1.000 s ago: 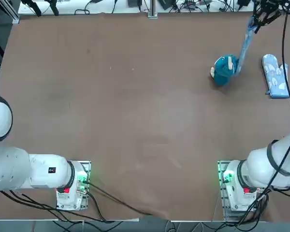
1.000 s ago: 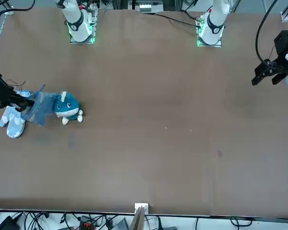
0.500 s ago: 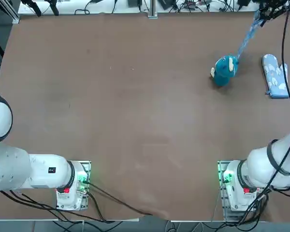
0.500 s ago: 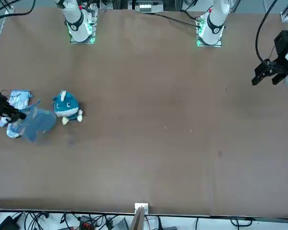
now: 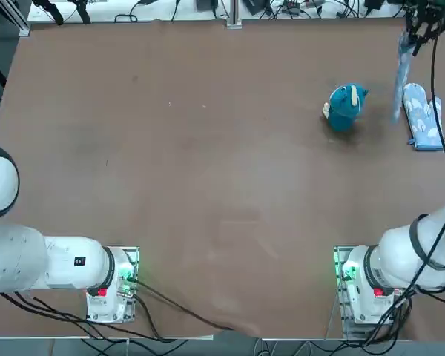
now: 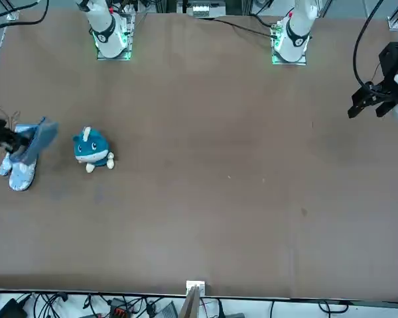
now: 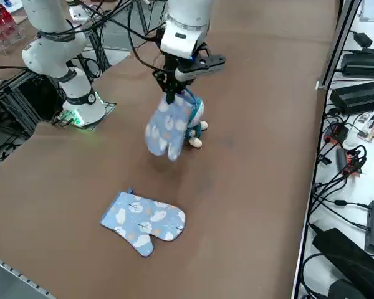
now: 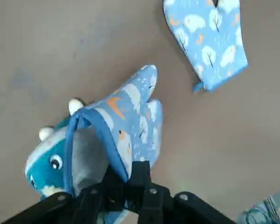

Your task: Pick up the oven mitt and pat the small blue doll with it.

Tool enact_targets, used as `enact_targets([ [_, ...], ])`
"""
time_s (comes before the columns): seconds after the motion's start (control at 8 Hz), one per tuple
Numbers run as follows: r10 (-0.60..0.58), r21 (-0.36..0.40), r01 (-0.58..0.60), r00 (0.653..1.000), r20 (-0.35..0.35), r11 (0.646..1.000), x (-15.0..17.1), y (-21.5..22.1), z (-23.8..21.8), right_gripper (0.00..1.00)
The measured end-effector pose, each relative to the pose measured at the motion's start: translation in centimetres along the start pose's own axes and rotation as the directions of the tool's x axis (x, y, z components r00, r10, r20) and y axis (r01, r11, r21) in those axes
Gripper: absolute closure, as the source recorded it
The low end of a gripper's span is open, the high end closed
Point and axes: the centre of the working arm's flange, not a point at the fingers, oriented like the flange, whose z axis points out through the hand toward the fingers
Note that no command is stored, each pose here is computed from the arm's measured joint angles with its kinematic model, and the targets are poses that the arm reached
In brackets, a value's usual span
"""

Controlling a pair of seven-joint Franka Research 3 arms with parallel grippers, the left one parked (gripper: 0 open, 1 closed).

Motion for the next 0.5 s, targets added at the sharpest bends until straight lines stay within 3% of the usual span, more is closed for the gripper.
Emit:
enact_targets([
  [0.25,-0.028,0.006,0.028,0.999,0.024,1.0,-0.9,-1.5,0.7,0.96],
  [0.5,-0.062,0.064,0.061,0.998,0.017,0.996,-1.6,-4.3,0.9,0.96],
])
